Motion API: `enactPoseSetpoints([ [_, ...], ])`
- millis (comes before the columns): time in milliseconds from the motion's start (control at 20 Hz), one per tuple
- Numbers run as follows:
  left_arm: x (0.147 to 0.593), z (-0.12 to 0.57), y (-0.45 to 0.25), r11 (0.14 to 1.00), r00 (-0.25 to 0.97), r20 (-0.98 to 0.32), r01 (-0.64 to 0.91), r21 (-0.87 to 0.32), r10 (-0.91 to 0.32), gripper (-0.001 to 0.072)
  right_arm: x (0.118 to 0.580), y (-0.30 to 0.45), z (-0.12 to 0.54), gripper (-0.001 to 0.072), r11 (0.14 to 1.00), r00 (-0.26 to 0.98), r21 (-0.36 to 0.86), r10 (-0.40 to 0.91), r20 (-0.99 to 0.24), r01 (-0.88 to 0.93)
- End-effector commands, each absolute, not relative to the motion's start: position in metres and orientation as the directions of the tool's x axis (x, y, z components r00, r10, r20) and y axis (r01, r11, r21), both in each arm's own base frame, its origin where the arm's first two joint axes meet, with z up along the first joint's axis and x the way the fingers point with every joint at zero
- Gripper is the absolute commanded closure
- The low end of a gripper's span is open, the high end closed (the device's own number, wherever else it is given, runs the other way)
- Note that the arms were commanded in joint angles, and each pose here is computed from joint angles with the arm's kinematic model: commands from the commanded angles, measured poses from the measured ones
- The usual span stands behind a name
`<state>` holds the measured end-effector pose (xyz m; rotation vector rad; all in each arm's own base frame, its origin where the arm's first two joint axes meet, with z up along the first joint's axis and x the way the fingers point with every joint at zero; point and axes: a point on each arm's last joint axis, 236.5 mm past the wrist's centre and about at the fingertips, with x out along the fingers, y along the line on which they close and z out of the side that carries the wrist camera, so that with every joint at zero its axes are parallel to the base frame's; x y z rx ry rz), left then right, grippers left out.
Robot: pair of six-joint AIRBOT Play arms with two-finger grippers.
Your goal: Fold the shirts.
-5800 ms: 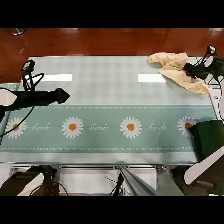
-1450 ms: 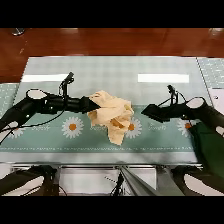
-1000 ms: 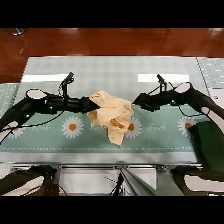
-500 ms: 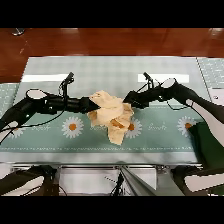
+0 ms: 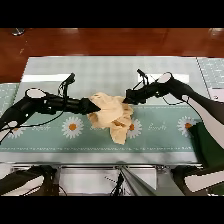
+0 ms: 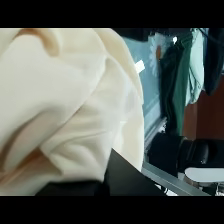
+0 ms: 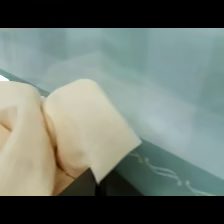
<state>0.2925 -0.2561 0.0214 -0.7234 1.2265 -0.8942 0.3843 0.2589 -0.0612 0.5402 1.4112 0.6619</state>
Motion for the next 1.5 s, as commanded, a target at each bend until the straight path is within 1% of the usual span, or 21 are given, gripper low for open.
enactPoseSetpoints([
  [0,0.295,0.055,-0.255,0.419,0.056,-0.419,0.238,-0.876,-0.906,0.0684,0.412,0.245,-0.011,0.069,0.759,0.12,0.616,0.646,-0.754,-0.213],
  [100,0.313,0.096,-0.251,0.389,0.077,-0.384,0.308,-0.868,-0.92,0.0684,0.444,0.221,0.05,0.069,0.814,0.27,0.52,0.578,-0.77,-0.259],
  [200,0.338,0.141,-0.247,0.406,0.144,-0.38,0.379,-0.832,-0.914,0.0684,0.466,0.206,0.125,0.069,0.829,0.417,0.464,0.558,-0.717,-0.312],
  [250,0.347,0.157,-0.242,0.449,0.173,-0.416,0.414,-0.792,-0.893,0.0685,0.47,0.2,0.16,0.069,0.836,0.476,0.429,0.548,-0.688,-0.342],
  [350,0.362,0.183,-0.22,0.591,0.248,-0.542,0.448,-0.671,-0.803,0.0684,0.47,0.18,0.231,0.0691,0.866,0.602,0.327,0.499,-0.623,-0.38],
  [450,0.376,0.216,-0.191,0.723,0.366,-0.63,0.446,-0.528,-0.685,0.0684,0.46,0.165,0.296,0.069,0.886,0.714,0.25,0.462,-0.526,-0.39],
  [550,0.385,0.26,-0.162,0.818,0.511,-0.642,0.419,-0.394,-0.571,0.0684,0.437,0.151,0.359,0.069,0.899,0.798,0.184,0.438,-0.413,-0.398],
  [650,0.383,0.304,-0.14,0.869,0.634,-0.597,0.394,-0.298,-0.492,0.0684,0.408,0.135,0.41,0.069,0.913,0.859,0.124,0.407,-0.309,-0.388],
  [750,0.368,0.343,-0.128,0.888,0.71,-0.535,0.397,-0.233,-0.458,0.0684,0.371,0.12,0.448,0.069,0.925,0.898,0.077,0.38,-0.221,-0.373],
  [950,0.315,0.399,-0.121,0.89,0.79,-0.411,0.423,-0.173,-0.455,0.0684,0.293,0.104,0.496,0.069,0.925,0.92,0.025,0.379,-0.1,-0.379],
  [1100,0.272,0.431,-0.105,0.91,0.851,-0.323,0.4,-0.11,-0.413,0.0684,0.242,0.091,0.507,0.069,0.929,0.926,-0.008,0.368,-0.079,-0.37],
  [1200,0.243,0.446,-0.101,0.911,0.87,-0.273,0.402,-0.086,-0.41,0.0684,0.216,0.088,0.501,0.069,0.926,0.922,-0.015,0.373,-0.106,-0.377],
  [1300,0.219,0.449,-0.102,0.906,0.866,-0.266,0.411,-0.105,-0.424,0.0684,0.198,0.088,0.484,0.069,0.92,0.907,-0.012,0.385,-0.169,-0.392],
  [1400,0.204,0.432,-0.109,0.887,0.825,-0.329,0.443,-0.126,-0.459,0.0683,0.186,0.09,0.455,0.069,0.91,0.876,0.006,0.4,-0.269,-0.414],
  [1450,0.2,0.412,-0.115,0.874,0.783,-0.393,0.463,-0.148,-0.482,0.0684,0.182,0.092,0.438,0.069,0.906,0.855,0.015,0.404,-0.326,-0.423],
])
